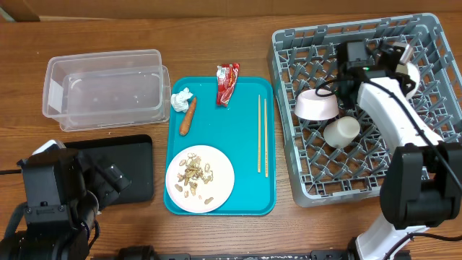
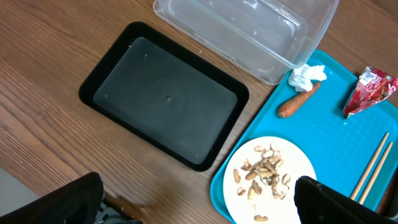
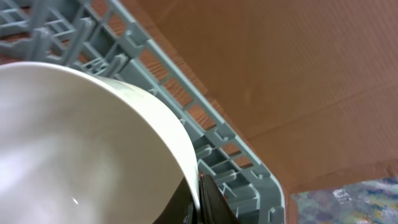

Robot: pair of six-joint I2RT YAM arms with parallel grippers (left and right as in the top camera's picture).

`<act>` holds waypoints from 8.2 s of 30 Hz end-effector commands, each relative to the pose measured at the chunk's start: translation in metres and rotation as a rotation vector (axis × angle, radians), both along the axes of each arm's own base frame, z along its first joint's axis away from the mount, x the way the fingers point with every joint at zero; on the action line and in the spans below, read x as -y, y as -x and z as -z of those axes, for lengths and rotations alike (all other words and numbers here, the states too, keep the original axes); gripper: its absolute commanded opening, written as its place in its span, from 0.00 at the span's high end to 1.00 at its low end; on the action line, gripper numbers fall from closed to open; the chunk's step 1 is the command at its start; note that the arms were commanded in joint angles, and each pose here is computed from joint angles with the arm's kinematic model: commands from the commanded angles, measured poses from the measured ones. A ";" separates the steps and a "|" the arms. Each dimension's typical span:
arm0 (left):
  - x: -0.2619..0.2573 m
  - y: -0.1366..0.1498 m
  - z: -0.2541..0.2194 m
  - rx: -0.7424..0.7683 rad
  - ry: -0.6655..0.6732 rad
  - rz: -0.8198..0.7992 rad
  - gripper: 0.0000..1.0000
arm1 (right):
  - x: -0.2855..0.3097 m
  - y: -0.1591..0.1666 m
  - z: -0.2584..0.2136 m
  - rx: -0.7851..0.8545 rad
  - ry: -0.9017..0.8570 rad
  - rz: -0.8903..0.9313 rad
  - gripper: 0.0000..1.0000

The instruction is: Sort waste into correct bins and load items into the dishwasher

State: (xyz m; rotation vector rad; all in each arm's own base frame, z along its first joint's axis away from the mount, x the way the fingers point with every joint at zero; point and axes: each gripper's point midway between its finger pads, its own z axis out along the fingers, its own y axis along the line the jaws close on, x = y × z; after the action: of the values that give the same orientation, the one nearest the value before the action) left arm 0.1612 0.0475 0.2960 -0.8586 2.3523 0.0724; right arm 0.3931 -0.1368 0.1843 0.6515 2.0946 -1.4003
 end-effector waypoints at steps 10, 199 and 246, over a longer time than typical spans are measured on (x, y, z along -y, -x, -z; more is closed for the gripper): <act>-0.004 0.000 -0.005 0.015 -0.013 -0.025 0.00 | 0.027 -0.002 -0.007 -0.011 0.018 0.031 0.96; -0.004 0.000 -0.005 0.015 -0.013 -0.025 0.00 | -0.369 0.063 0.170 -0.580 -1.111 -0.785 0.65; -0.004 0.000 -0.005 0.015 -0.013 -0.025 0.00 | -0.279 0.000 0.011 -0.294 -0.942 -0.891 0.96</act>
State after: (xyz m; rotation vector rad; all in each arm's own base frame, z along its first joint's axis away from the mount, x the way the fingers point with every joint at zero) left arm 0.1612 0.0475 0.2960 -0.8586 2.3523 0.0724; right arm 0.3894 0.1599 0.1962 -0.1917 2.6544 0.1007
